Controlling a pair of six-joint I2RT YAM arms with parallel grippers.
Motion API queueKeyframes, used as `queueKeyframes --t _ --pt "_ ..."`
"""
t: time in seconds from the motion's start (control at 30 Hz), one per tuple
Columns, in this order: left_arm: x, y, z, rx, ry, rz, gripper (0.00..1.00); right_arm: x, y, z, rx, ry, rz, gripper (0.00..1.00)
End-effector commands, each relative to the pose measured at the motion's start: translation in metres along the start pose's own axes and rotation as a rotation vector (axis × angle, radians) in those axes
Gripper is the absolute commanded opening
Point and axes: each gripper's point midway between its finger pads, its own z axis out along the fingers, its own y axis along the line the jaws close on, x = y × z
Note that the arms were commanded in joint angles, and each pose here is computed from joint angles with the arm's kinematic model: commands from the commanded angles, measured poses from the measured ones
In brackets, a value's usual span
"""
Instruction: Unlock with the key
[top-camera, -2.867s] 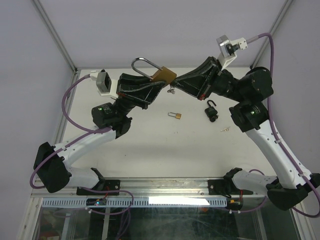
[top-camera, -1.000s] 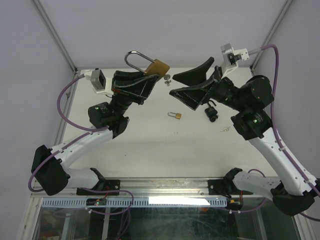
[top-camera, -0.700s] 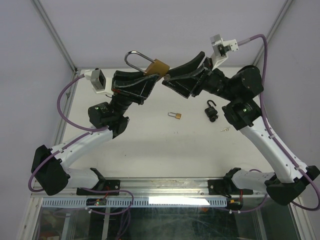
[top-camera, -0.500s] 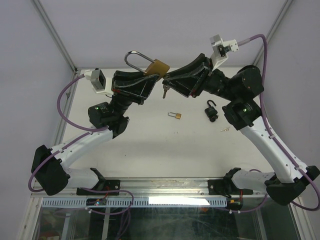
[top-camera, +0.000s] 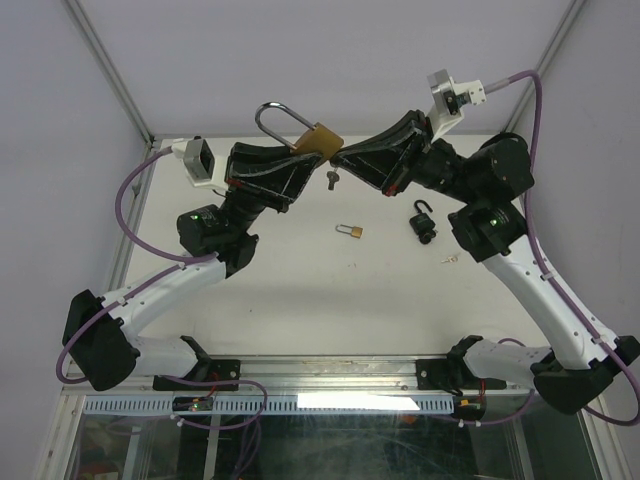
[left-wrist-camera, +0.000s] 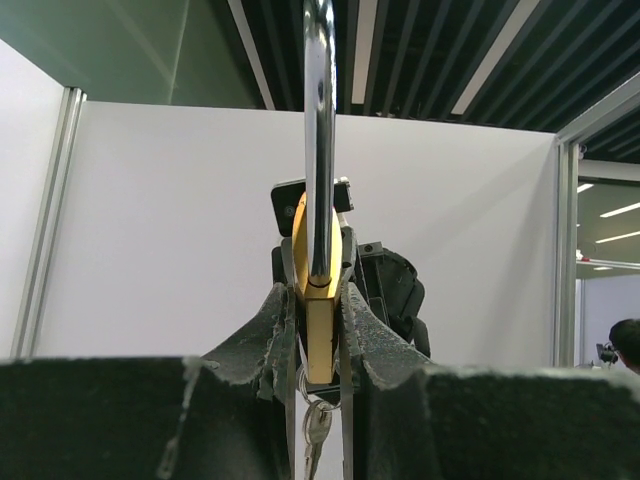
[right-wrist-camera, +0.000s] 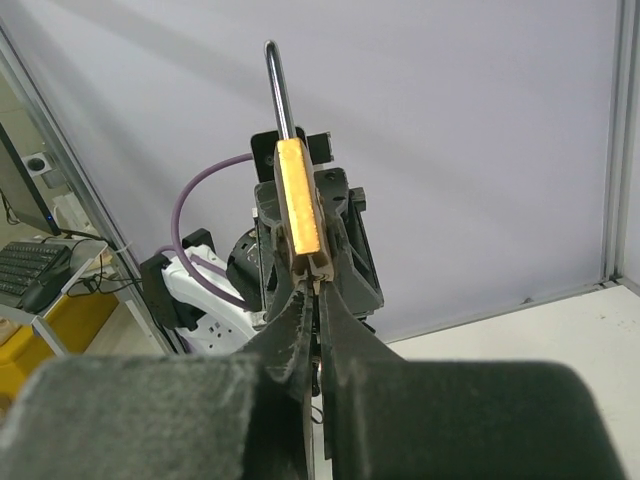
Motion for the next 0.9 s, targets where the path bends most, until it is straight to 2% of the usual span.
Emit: queueKeyframes --t 0.0,0.2,0.37,0.47,0.67,0.87 --pt "-0.036 -0.022 0.013 0.061 -0.103 0.030 0.00 -0.022 0.024 0.000 -0.080 -0.049 -0.030 0.00" --pt "-0.006 -0.007 0.006 0.035 -0.017 0.003 0.00 -0.028 0.030 0.016 -0.150 -0.042 0.088 0.00" --pt "0.010 -0.011 -0.003 0.107 0.040 0.109 0.00 -0.027 0.046 0.024 -0.245 -0.008 0.244 0.00" --pt "0.010 -0.014 -0.006 0.152 0.051 0.156 0.00 -0.021 0.055 0.024 -0.282 0.033 0.288 0.00" --pt "0.014 -0.014 -0.012 0.162 0.089 0.097 0.00 -0.009 0.070 0.017 -0.365 0.094 0.378 0.00" --pt "0.007 -0.020 -0.011 0.173 0.074 0.088 0.00 -0.004 0.077 0.013 -0.412 0.129 0.446 0.00"
